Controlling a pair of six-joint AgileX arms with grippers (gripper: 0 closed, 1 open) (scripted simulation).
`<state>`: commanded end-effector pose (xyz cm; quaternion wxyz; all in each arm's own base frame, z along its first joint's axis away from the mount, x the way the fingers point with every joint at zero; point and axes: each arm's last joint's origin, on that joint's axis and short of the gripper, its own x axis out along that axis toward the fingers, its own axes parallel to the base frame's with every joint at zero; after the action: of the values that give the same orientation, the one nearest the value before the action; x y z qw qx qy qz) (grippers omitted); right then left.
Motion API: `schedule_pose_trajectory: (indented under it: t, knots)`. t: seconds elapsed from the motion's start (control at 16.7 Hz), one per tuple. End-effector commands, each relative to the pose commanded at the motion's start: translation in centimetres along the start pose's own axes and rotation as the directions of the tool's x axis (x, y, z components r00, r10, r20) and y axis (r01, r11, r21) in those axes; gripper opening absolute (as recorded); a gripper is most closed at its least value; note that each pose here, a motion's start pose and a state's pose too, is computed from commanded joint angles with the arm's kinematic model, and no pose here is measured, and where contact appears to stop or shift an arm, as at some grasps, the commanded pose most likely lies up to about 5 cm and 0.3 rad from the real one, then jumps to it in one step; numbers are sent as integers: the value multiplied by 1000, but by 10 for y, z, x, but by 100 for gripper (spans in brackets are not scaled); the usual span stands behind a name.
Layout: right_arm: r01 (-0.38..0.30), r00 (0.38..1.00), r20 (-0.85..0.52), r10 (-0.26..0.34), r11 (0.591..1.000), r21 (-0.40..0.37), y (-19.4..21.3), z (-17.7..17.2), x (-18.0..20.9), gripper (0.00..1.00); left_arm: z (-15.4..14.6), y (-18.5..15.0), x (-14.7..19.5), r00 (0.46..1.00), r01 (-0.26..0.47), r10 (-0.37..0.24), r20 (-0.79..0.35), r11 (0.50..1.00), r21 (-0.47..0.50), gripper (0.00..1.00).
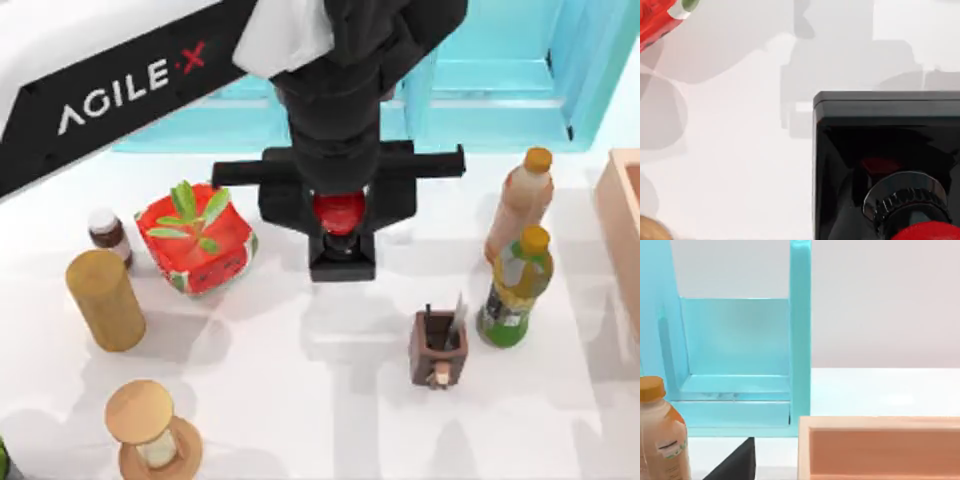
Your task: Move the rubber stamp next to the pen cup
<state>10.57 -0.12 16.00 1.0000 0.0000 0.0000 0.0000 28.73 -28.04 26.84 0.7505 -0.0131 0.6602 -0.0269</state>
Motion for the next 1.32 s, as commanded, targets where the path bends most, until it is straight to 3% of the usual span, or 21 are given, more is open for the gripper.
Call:
schedule_pose_trajectory:
  t: [0.24,1.02,1.32]
  knots:
    - [0,1000,0,0,1000,0,0,0,0,100,-23,-23,32,990,-54,54,-128,999,4,0]
    - [0,1000,0,0,1000,0,0,0,0,100,-25,-22,47,990,-54,54,-129,999,4,0]
    - [0,1000,0,0,1000,0,0,0,0,100,-25,-22,47,990,-54,54,-129,999,4,38]
